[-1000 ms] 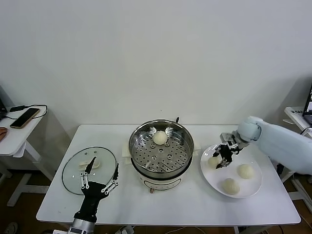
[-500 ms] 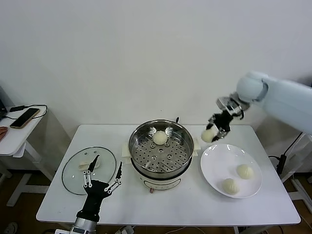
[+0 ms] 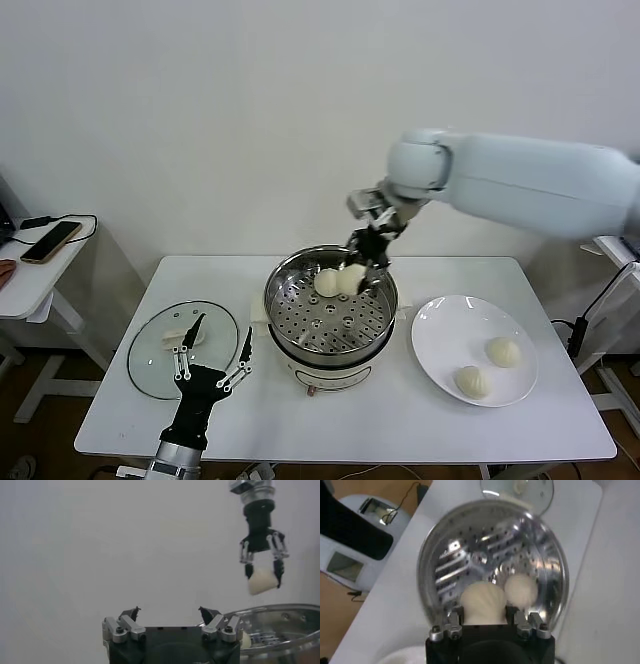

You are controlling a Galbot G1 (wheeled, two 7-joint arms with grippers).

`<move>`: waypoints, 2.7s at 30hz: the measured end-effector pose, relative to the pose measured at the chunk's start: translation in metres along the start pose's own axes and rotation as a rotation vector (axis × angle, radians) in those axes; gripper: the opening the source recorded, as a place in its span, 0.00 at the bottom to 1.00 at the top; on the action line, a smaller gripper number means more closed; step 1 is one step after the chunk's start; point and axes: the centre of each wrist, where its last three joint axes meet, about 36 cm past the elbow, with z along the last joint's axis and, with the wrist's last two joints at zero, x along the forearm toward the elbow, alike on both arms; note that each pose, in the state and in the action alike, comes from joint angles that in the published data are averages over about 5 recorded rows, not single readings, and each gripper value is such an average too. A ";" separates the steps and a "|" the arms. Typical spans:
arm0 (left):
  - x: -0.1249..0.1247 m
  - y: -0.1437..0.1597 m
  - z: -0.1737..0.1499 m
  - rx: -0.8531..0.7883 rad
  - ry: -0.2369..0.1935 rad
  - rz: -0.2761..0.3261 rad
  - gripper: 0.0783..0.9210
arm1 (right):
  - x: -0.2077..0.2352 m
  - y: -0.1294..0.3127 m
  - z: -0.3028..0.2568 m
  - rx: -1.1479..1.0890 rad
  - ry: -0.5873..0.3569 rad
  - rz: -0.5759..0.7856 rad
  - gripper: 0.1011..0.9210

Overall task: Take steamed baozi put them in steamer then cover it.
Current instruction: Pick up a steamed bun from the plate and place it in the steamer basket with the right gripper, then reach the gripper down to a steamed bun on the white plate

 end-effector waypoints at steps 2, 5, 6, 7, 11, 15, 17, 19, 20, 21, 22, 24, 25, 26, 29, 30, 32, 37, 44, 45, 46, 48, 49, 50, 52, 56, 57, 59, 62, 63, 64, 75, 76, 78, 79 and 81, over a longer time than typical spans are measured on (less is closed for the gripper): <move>0.000 0.000 0.000 -0.001 -0.002 -0.001 0.88 | -0.016 -0.005 -0.011 0.005 0.007 0.000 0.59; 0.000 0.001 0.000 -0.002 -0.003 -0.003 0.88 | -0.038 -0.011 -0.026 0.012 0.018 0.001 0.59; 0.000 0.001 0.000 -0.002 -0.004 -0.003 0.88 | -0.044 -0.013 -0.030 0.013 0.021 0.001 0.59; 0.000 0.001 0.000 -0.002 -0.004 -0.004 0.88 | -0.051 -0.014 -0.033 0.015 0.024 0.001 0.59; 0.000 0.001 0.000 -0.003 -0.006 -0.004 0.88 | -0.073 -0.020 -0.046 0.020 0.030 0.007 0.60; 0.001 0.002 0.000 -0.005 -0.007 -0.005 0.88 | -0.091 -0.024 -0.054 0.021 0.037 0.010 0.61; 0.001 0.002 0.000 -0.005 -0.007 -0.006 0.88 | -0.098 -0.024 -0.057 0.022 0.039 0.009 0.62; 0.001 0.002 0.000 -0.006 -0.007 -0.007 0.88 | -0.104 -0.025 -0.060 0.023 0.040 0.010 0.66; 0.001 0.002 0.000 -0.006 -0.007 -0.007 0.88 | -0.107 -0.025 -0.062 0.024 0.040 0.010 0.68; 0.001 0.003 0.000 -0.006 -0.007 -0.008 0.88 | -0.109 -0.025 -0.063 0.024 0.040 0.011 0.71; 0.001 0.003 0.000 -0.007 -0.007 -0.009 0.88 | -0.111 -0.025 -0.064 0.025 0.040 0.012 0.75; 0.001 0.003 0.001 -0.007 -0.007 -0.010 0.88 | -0.113 -0.026 -0.066 0.027 0.040 0.015 0.80; 0.000 0.003 0.001 -0.008 -0.007 -0.011 0.88 | -0.113 -0.026 -0.067 0.027 0.040 0.016 0.83; 0.000 0.004 0.001 -0.008 -0.006 -0.012 0.88 | -0.113 -0.026 -0.067 0.027 0.040 0.018 0.85; 0.001 0.004 0.001 -0.009 -0.005 -0.015 0.88 | -0.110 -0.026 -0.068 0.030 0.038 0.024 0.88; 0.001 0.004 0.001 -0.009 -0.004 -0.016 0.88 | -0.108 -0.025 -0.067 0.031 0.038 0.026 0.88; 0.001 0.004 0.000 -0.008 -0.003 -0.018 0.88 | -0.100 -0.024 -0.065 0.033 0.036 0.030 0.88; 0.001 0.003 -0.002 -0.006 -0.001 -0.021 0.88 | -0.067 -0.017 -0.045 0.024 0.021 0.029 0.88; 0.003 0.003 -0.004 -0.013 0.001 -0.016 0.88 | 0.002 0.012 0.019 -0.029 0.003 0.022 0.88; 0.003 0.003 -0.004 -0.014 0.001 -0.014 0.88 | 0.012 0.018 0.032 -0.041 0.005 0.021 0.88; 0.003 0.003 -0.005 -0.015 0.000 -0.013 0.88 | 0.021 0.025 0.045 -0.054 0.007 0.021 0.88; 0.002 0.003 -0.005 -0.016 -0.001 -0.010 0.88 | 0.036 0.039 0.072 -0.082 0.012 0.019 0.88; 0.002 0.002 -0.006 -0.016 -0.002 -0.009 0.88 | 0.042 0.046 0.086 -0.096 0.015 0.017 0.88; 0.002 0.002 -0.006 -0.016 -0.003 -0.008 0.88 | 0.047 0.054 0.099 -0.110 0.019 0.016 0.88; 0.001 0.002 -0.007 -0.016 -0.004 -0.005 0.88 | 0.054 0.071 0.126 -0.136 0.029 0.013 0.88; 0.001 0.001 -0.007 -0.015 -0.007 -0.002 0.88 | 0.055 0.106 0.175 -0.188 0.045 0.000 0.88; 0.000 0.000 -0.007 -0.014 -0.008 -0.001 0.88 | 0.052 0.115 0.186 -0.200 0.048 -0.005 0.88; 0.000 0.000 -0.007 -0.012 -0.008 -0.001 0.88 | 0.041 0.132 0.205 -0.221 0.051 -0.020 0.88; 0.000 -0.002 -0.006 -0.009 -0.005 -0.001 0.88 | 0.020 0.153 0.227 -0.245 0.053 -0.045 0.88; 0.000 -0.002 -0.006 -0.008 -0.004 -0.001 0.88 | 0.012 0.159 0.232 -0.252 0.054 -0.052 0.88; 0.000 -0.003 -0.005 -0.008 -0.002 -0.001 0.88 | 0.005 0.164 0.237 -0.258 0.054 -0.060 0.88; 0.002 0.000 -0.001 -0.015 0.010 -0.011 0.88 | -0.066 0.203 0.269 -0.301 0.065 -0.137 0.88; 0.002 0.000 0.000 -0.016 0.011 -0.011 0.88 | -0.071 0.205 0.271 -0.303 0.066 -0.141 0.88; 0.002 0.000 0.001 -0.018 0.012 -0.013 0.88 | -0.080 0.208 0.274 -0.309 0.067 -0.148 0.88; 0.002 0.001 0.001 -0.019 0.013 -0.013 0.88 | -0.084 0.209 0.275 -0.311 0.068 -0.151 0.88; 0.002 0.001 0.002 -0.020 0.014 -0.014 0.88 | -0.093 0.211 0.278 -0.315 0.070 -0.157 0.88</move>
